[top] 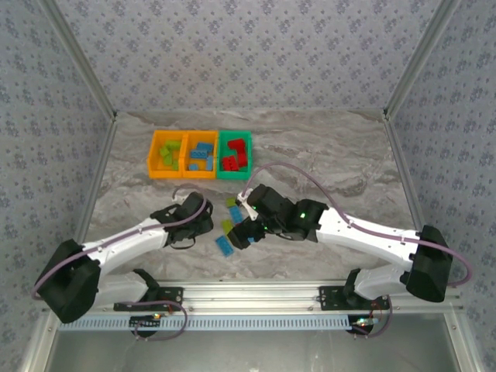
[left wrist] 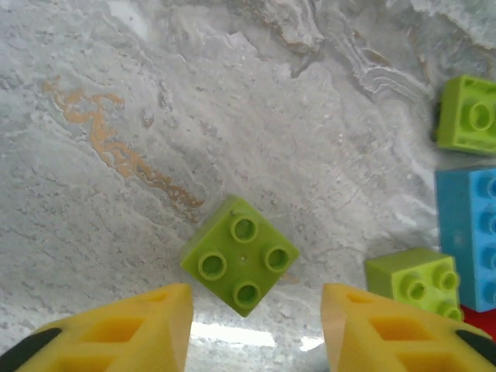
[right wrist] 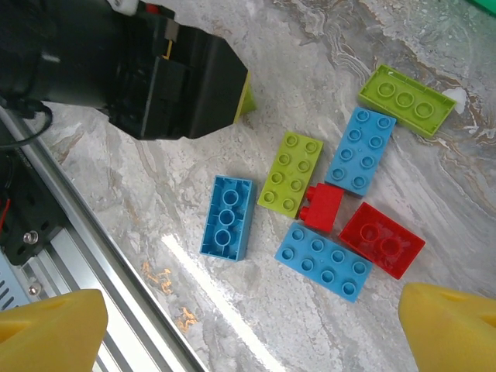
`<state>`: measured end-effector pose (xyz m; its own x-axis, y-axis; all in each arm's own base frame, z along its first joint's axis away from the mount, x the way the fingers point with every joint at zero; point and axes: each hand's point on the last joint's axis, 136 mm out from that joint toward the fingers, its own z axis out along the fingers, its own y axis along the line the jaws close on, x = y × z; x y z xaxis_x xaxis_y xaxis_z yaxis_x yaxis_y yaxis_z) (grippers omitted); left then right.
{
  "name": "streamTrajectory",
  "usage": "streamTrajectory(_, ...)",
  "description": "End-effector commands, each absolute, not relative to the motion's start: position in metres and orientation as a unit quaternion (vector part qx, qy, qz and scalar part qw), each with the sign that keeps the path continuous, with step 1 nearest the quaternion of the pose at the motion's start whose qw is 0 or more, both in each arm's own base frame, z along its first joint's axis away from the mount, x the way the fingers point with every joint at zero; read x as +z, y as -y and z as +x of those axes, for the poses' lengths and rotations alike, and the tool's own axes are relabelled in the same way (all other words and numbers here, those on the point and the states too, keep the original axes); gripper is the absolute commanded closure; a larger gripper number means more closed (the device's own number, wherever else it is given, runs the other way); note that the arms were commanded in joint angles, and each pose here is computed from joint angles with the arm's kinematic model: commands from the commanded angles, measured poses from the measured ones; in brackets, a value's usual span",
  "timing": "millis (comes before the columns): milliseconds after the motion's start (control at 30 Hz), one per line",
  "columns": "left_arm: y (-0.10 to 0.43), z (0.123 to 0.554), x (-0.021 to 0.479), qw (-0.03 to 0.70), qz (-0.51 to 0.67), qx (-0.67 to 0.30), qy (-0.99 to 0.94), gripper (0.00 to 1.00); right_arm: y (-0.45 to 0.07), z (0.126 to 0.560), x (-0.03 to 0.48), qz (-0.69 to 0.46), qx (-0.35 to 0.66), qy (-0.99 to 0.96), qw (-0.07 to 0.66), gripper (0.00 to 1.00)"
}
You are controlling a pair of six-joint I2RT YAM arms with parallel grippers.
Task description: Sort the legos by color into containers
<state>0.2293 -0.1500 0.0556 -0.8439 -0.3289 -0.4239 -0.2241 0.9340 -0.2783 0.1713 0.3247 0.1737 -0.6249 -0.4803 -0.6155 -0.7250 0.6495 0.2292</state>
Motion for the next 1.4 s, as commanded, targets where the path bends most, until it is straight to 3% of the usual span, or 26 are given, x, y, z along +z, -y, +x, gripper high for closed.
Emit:
streamTrajectory(0, 0.149, 0.240, 0.074, 0.262, -0.137, -0.109, -0.949, 0.30, -0.333, 0.173, 0.188, -0.353, 0.247, -0.861, 0.271, 0.01)
streamTrajectory(133, 0.144, 0.243, 0.067, 0.250, -0.138, -0.086, -0.955, 0.16, -0.333, 0.172, 0.187, -0.354, 0.244, -0.862, 0.269, 0.01)
streamTrajectory(200, 0.146, 0.241, 0.059, 0.231, -0.136, -0.085, -0.960, 0.16, -0.331, 0.173, 0.186, -0.352, 0.240, -0.864, 0.268, 0.01)
streamTrajectory(733, 0.151, 0.238, 0.018, 0.184, -0.140, -0.076, -0.970, 0.46, -0.331, 0.169, 0.179, -0.354, 0.235, -0.867, 0.260, 0.01)
streamTrajectory(967, 0.152, 0.237, 0.026, 0.187, -0.143, -0.087, -0.968, 0.61, -0.332, 0.168, 0.179, -0.355, 0.237, -0.866, 0.260, 0.01)
streamTrajectory(1133, 0.146, 0.263, 0.082, 0.264, -0.142, -0.094, -0.949, 0.62, -0.332, 0.172, 0.187, -0.345, 0.231, -0.864, 0.283, 0.01)
streamTrajectory(1367, 0.093, 0.357, 0.152, 0.386, -0.216, -0.077, -0.893, 0.63, -0.320, 0.192, 0.206, -0.303, 0.210, -0.864, 0.344, 0.01)
